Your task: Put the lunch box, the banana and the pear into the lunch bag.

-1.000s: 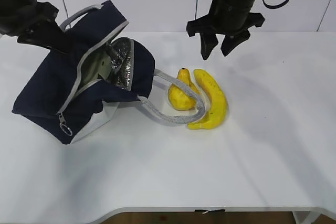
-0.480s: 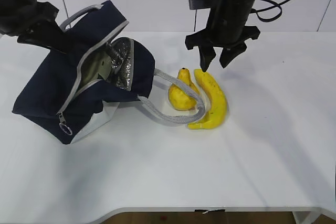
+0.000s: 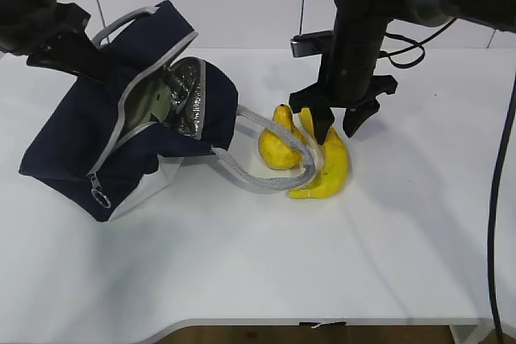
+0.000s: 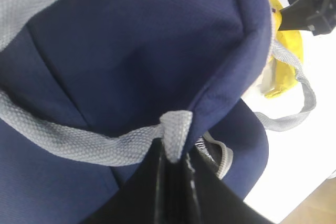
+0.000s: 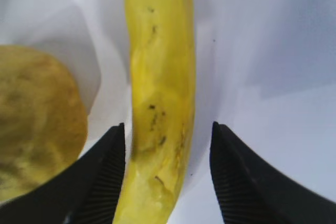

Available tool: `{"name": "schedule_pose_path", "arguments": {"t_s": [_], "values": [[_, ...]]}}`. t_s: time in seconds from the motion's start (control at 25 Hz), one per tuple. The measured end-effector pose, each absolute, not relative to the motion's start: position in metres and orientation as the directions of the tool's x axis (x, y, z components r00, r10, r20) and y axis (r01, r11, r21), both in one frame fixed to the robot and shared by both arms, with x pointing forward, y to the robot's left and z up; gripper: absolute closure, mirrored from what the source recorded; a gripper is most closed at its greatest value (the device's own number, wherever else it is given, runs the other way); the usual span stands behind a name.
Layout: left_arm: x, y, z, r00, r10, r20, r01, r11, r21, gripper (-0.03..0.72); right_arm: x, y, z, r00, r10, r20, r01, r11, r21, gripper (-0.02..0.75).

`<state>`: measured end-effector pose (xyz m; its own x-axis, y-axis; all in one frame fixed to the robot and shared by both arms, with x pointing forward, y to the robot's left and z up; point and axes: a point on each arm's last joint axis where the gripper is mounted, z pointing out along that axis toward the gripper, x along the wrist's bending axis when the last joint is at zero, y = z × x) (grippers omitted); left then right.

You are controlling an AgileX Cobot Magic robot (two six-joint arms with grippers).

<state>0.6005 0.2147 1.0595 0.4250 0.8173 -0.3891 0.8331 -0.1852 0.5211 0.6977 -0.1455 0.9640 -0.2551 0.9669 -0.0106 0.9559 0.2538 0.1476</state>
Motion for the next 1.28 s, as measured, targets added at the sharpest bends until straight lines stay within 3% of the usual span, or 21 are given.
{"name": "schedule_pose_path", "arguments": {"t_s": [0.56, 0.76, 0.96, 1.08, 1.28], "values": [[0.6, 0.215, 1.06, 0.425, 0.817, -0.389, 0.833, -0.185, 0.521, 0.677, 0.701, -0.145, 0.934, -0.25, 0.968, -0.005, 0.964, 0.249, 0.091, 0.323], [0.6, 0.215, 1.06, 0.425, 0.817, -0.389, 0.833, -0.185, 0.521, 0.677, 0.701, -0.145, 0.934, -0.25, 0.968, -0.004, 0.964, 0.249, 0.093, 0.44], [0.6, 0.215, 1.059, 0.425, 0.817, -0.389, 0.833, -0.186, 0.521, 0.677, 0.701, -0.144, 0.935, -0.249, 0.969, 0.0, 0.964, 0.247, 0.097, 0.456], [0.6, 0.215, 1.059, 0.425, 0.817, -0.389, 0.833, -0.186, 0.521, 0.677, 0.7, -0.143, 0.95, -0.246, 0.969, 0.016, 0.962, 0.242, 0.126, 0.457], [0.601, 0.215, 1.06, 0.424, 0.82, -0.384, 0.831, -0.183, 0.526, 0.677, 0.691, -0.146, 1.005, -0.247, 0.968, 0.032, 0.943, 0.233, 0.238, 0.457]]}}
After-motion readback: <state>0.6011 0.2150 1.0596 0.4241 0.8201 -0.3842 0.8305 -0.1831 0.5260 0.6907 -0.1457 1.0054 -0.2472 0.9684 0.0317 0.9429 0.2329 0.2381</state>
